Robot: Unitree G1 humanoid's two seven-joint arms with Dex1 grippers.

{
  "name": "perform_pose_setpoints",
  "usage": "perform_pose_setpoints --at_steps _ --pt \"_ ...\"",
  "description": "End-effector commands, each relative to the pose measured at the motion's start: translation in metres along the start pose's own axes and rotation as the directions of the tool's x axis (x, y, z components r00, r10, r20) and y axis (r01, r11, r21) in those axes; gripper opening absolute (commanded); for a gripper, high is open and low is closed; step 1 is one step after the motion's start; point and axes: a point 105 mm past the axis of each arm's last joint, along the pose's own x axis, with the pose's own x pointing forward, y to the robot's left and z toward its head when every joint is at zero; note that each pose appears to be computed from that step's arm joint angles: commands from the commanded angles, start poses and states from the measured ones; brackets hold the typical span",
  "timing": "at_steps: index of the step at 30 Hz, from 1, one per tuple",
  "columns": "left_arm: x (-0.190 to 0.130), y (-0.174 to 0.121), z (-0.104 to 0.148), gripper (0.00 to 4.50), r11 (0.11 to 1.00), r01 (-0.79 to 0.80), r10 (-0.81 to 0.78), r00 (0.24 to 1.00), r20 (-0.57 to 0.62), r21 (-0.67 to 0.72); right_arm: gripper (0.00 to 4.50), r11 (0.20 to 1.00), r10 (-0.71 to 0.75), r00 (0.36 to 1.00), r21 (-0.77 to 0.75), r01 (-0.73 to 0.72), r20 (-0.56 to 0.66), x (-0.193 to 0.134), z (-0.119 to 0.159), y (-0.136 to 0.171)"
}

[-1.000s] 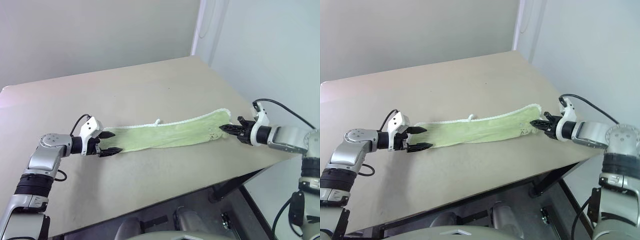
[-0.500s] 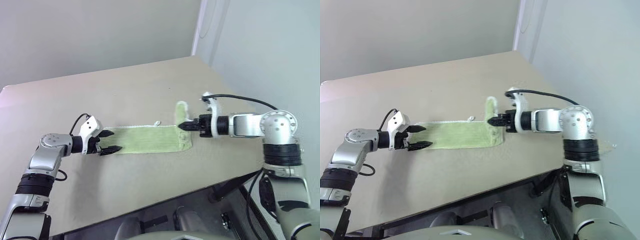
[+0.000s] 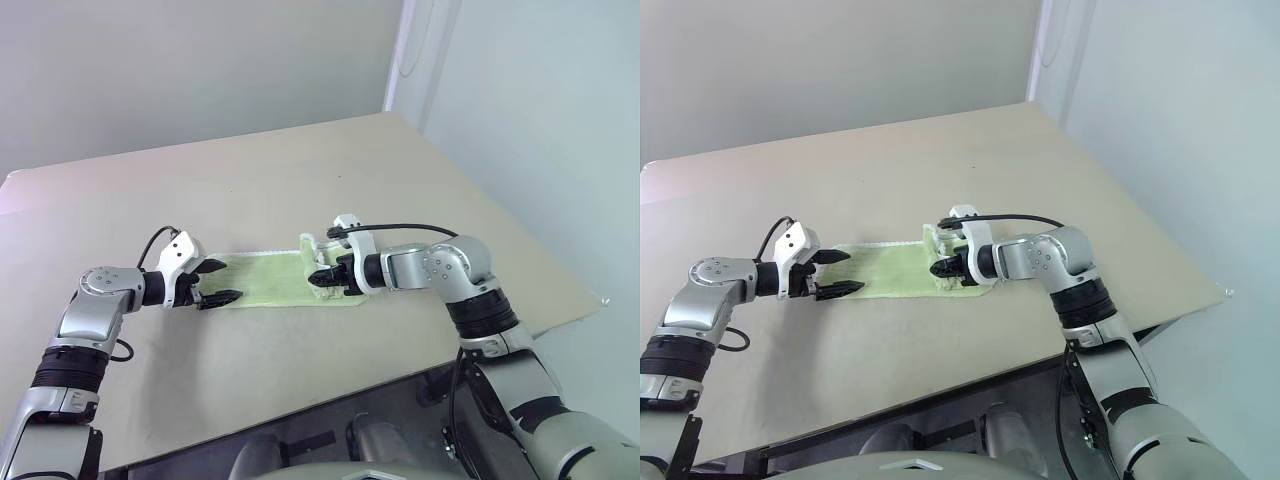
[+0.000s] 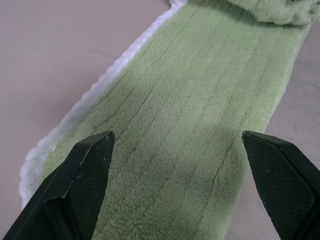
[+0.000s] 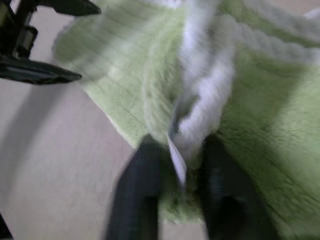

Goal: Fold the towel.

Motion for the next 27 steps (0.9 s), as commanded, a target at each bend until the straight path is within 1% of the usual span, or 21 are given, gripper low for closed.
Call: perform_pose_setpoints --at_steps 1,3,4,5,7,10,12,13,14,17,21,23,27 --pt "-0.005 0.004 0.012 4.31 0.999 -0.028 0.027 0.999 0.031 0.031 2.56 0.992 0.072 0.99 -0.11 -0.059 0.121 -0.013 0.032 0.018" --pt "-0.006 0.004 0.012 4.31 0.999 -0.029 0.028 0.999 0.033 0.029 3.3 0.987 0.112 0.98 -0.135 -0.09 0.166 -0.021 0.039 0.024" --pt "-0.006 0.004 0.012 4.31 0.999 -0.03 0.029 0.999 0.034 0.029 3.6 0.985 0.128 0.975 -0.138 -0.104 0.183 -0.024 0.042 0.026" --pt "-0.007 0.005 0.012 4.31 0.999 -0.034 0.033 0.999 0.037 0.023 3.96 0.98 0.155 0.962 -0.157 -0.121 0.226 -0.032 0.048 0.029" --pt "-0.01 0.006 0.012 4.31 0.999 -0.042 0.042 0.998 0.044 0.01 3.96 0.971 0.202 0.934 -0.188 -0.151 0.296 -0.047 0.057 0.035" --pt "-0.015 0.008 0.014 4.31 0.998 -0.053 0.054 0.996 0.065 -0.017 3.96 0.962 0.221 0.912 -0.23 -0.146 0.346 -0.058 0.059 0.035" --pt "-0.025 0.014 0.016 4.31 0.993 -0.077 0.083 0.994 0.065 -0.09 3.96 0.949 0.111 0.933 -0.314 0.002 0.341 -0.05 0.041 0.014" --pt "-0.029 0.015 0.016 4.31 0.99 -0.085 0.093 0.994 0.064 -0.117 3.96 0.936 0.083 0.939 -0.349 0.041 0.333 -0.046 0.034 0.009" --pt "-0.033 0.018 0.019 4.31 0.982 -0.097 0.111 0.991 0.076 -0.164 3.96 0.929 0.084 0.941 -0.368 0.045 0.327 -0.04 0.027 0.007" --pt "-0.041 0.021 0.022 4.31 0.961 -0.114 0.139 0.987 0.083 -0.253 3.96 0.928 0.1 0.939 -0.372 0.032 0.33 -0.022 0.02 0.007" --pt "-0.05 0.023 0.022 4.31 0.926 -0.117 0.161 0.982 0.094 -0.36 3.96 0.927 0.049 0.938 -0.364 0.086 0.344 0.006 0.019 -0.004" --pt "-0.052 0.022 0.015 4.31 0.91 -0.133 0.169 0.984 0.059 -0.392 3.96 0.932 0.02 0.946 -0.349 0.1 0.324 0.019 0.015 -0.01" --pt "-0.054 0.023 -0.005 4.31 0.875 -0.189 0.193 0.981 -0.037 -0.446 3.96 0.905 -0.002 0.968 -0.411 0.109 0.252 0.034 -0.001 -0.013"
